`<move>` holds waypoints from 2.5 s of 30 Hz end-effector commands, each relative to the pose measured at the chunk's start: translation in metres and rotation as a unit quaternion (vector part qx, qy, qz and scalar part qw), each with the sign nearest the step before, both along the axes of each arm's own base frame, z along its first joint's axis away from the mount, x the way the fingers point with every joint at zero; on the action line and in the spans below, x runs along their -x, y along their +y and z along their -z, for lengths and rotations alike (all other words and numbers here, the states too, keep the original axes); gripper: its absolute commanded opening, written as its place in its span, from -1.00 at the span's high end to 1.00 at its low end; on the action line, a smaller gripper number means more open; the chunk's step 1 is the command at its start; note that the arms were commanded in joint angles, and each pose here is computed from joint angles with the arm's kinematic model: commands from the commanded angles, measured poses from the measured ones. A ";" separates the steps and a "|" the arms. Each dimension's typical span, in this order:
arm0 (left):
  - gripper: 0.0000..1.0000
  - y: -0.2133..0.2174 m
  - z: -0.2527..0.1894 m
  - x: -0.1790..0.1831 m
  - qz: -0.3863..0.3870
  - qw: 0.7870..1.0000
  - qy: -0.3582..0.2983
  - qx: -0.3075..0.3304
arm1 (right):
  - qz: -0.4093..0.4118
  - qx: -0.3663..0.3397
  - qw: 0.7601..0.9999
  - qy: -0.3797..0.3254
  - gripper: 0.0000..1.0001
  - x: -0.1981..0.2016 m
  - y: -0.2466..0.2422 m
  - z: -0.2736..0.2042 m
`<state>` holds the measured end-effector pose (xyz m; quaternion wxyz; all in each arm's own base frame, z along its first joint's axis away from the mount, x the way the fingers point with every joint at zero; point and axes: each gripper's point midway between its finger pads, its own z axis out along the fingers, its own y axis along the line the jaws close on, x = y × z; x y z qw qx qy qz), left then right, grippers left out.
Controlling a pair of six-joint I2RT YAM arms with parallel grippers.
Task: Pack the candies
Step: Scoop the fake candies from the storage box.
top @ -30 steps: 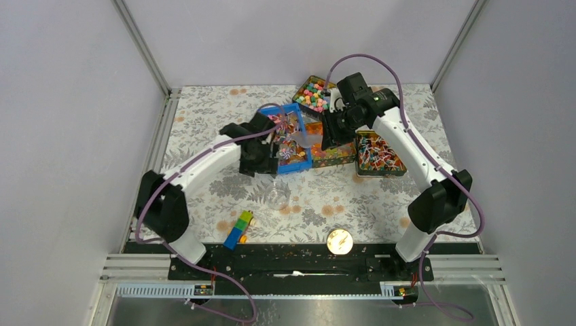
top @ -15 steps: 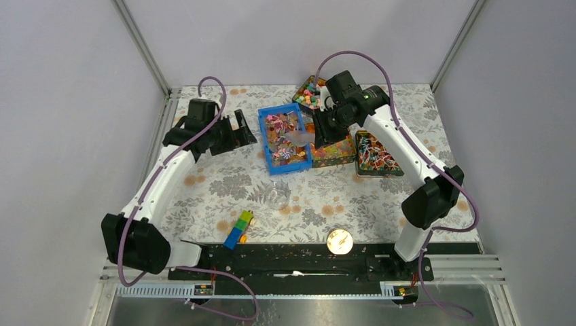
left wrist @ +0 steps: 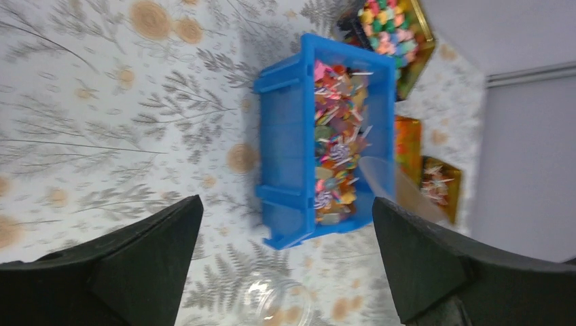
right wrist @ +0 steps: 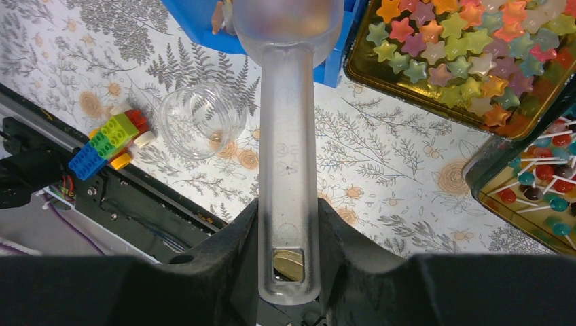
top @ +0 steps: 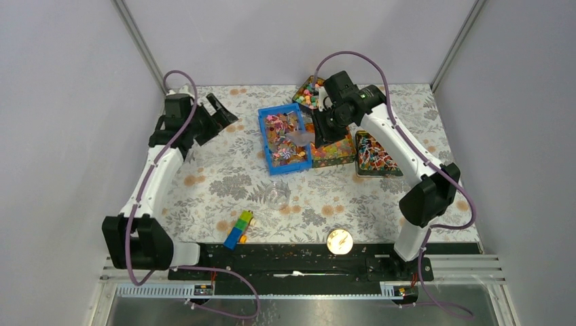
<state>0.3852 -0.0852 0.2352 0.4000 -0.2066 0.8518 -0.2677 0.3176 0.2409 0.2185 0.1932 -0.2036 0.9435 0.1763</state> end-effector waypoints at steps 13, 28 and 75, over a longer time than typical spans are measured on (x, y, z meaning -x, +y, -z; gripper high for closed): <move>-0.97 -0.096 0.061 0.000 0.109 0.974 0.114 0.165 | -0.012 0.025 0.999 0.028 1.00 0.011 0.018 0.001; -0.88 -0.103 0.086 0.005 0.100 0.977 0.171 0.081 | -0.010 0.099 0.991 0.087 1.00 0.034 0.018 0.014; 0.89 -0.116 0.134 0.011 0.144 0.954 0.261 0.006 | -0.019 0.160 0.982 0.095 1.00 0.005 0.033 0.076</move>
